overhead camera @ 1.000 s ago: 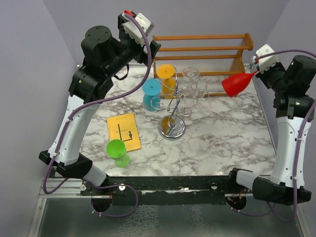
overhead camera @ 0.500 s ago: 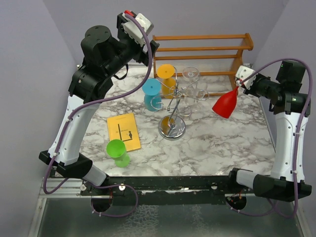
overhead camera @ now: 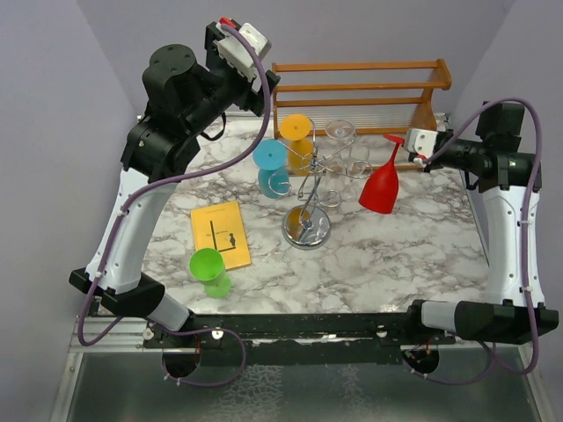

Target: Place the wine glass upside down on the wine glass rack

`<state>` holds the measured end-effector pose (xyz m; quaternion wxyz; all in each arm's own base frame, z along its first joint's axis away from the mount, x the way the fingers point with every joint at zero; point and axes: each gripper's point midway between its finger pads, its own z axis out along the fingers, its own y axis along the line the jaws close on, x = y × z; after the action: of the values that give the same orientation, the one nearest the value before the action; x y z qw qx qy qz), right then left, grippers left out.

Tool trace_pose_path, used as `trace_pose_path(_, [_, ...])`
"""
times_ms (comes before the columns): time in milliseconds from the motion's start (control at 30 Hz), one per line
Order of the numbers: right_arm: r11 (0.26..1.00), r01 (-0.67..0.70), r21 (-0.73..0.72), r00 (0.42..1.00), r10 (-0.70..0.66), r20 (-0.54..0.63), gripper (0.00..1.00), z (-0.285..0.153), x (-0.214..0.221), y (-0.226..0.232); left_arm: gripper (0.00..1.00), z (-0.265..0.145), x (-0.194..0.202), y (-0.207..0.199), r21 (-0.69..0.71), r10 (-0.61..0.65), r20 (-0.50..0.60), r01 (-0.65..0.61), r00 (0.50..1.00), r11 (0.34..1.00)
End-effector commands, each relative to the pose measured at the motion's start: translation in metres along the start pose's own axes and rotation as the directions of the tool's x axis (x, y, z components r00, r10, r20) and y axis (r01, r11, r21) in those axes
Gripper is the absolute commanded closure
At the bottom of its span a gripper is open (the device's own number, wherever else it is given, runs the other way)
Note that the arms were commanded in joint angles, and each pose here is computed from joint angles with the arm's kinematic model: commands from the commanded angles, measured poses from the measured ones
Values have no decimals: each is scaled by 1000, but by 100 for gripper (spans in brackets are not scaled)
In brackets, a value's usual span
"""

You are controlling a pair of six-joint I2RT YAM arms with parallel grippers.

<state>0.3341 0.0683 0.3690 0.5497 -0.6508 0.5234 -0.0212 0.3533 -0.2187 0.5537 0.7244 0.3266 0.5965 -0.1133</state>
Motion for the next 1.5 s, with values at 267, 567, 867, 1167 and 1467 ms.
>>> trace_pose_path(267, [988,149,-40,959,-135,250,99,30,-51,-2,18,-3,-4,15,-48,15,10,-14,1000,999])
trace_pose_path(567, [983,172,-61,929,-141,343,99,38,-75,1,18,0,-1,20,-58,16,5,-15,1000,998])
trace_pose_path(867, [978,189,-93,911,-139,387,99,51,-86,9,18,1,0,24,-62,19,1,-19,1000,998])
trace_pose_path(1167, [972,196,-129,892,-122,434,99,59,-103,17,18,1,3,24,-62,27,-6,-27,1000,998])
trace_pose_path(1467, [970,192,-147,885,-107,453,99,47,-117,25,18,3,3,24,-61,29,-7,-30,1000,998])
